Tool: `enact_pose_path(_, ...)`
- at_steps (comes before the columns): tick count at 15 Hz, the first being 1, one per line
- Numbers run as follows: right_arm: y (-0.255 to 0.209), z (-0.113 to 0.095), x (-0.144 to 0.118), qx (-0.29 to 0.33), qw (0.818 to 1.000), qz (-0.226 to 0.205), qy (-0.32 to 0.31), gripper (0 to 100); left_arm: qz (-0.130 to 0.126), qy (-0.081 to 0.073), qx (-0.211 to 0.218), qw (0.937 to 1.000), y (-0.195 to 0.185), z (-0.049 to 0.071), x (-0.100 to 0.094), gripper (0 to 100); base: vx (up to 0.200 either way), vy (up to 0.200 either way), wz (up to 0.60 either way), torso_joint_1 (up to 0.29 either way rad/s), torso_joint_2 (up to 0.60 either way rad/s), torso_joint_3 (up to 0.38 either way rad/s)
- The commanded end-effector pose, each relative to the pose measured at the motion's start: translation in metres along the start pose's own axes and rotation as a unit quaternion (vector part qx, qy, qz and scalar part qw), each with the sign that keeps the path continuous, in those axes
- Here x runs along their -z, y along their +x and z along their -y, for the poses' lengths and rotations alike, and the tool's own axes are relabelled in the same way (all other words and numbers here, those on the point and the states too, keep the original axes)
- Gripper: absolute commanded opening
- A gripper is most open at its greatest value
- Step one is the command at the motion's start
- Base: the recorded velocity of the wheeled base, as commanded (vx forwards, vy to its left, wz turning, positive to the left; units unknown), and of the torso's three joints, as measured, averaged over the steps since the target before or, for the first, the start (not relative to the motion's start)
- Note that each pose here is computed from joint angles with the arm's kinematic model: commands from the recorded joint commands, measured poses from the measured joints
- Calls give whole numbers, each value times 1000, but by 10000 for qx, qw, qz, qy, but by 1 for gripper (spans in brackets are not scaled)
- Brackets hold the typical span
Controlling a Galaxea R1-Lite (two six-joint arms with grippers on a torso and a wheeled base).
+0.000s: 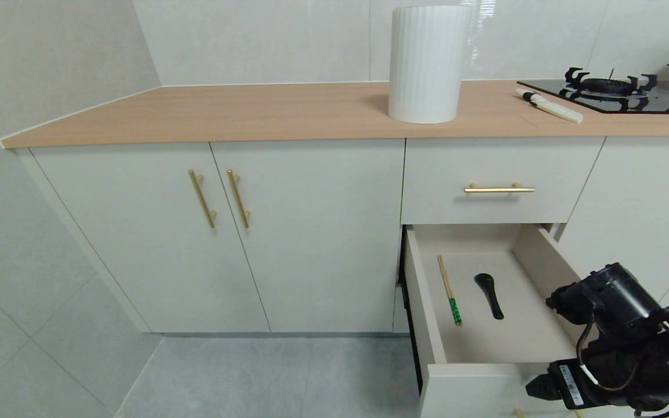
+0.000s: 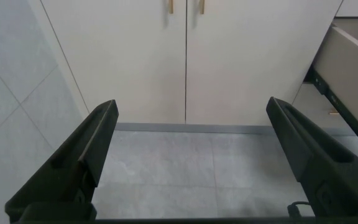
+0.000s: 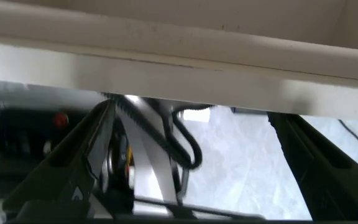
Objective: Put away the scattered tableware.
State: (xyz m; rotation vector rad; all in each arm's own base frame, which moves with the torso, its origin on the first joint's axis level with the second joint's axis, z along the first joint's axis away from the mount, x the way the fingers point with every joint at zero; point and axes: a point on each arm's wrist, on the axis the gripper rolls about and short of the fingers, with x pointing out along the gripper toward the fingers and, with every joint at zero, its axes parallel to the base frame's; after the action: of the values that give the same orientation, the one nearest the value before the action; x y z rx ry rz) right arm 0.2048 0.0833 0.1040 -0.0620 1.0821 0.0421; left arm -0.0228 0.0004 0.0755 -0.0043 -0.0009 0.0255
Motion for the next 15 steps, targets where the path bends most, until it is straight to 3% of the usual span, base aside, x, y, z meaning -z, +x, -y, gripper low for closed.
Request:
enact_pose_path(1, 4, 5, -3, 75, 9999, 23, 116, 100, -4, -2, -3, 10000, 0, 0, 0, 100, 0, 0, 0, 0, 0, 0)
enact_pose_path(4, 16, 15, -15, 173, 9990, 196, 372, 100, 3, -2, -10, 10000, 0, 0, 0, 100, 0, 0, 0, 0, 0, 0)
enact_pose_path(7, 31, 10, -34, 131, 9980, 447, 419, 100, -4, -2, -10, 10000, 0, 0, 0, 100, 0, 0, 0, 0, 0, 0)
enact_pose_path(15, 87, 12, -107, 265, 9931, 942, 648, 100, -4, -2, -10, 10000, 0, 0, 0, 100, 0, 0, 0, 0, 0, 0)
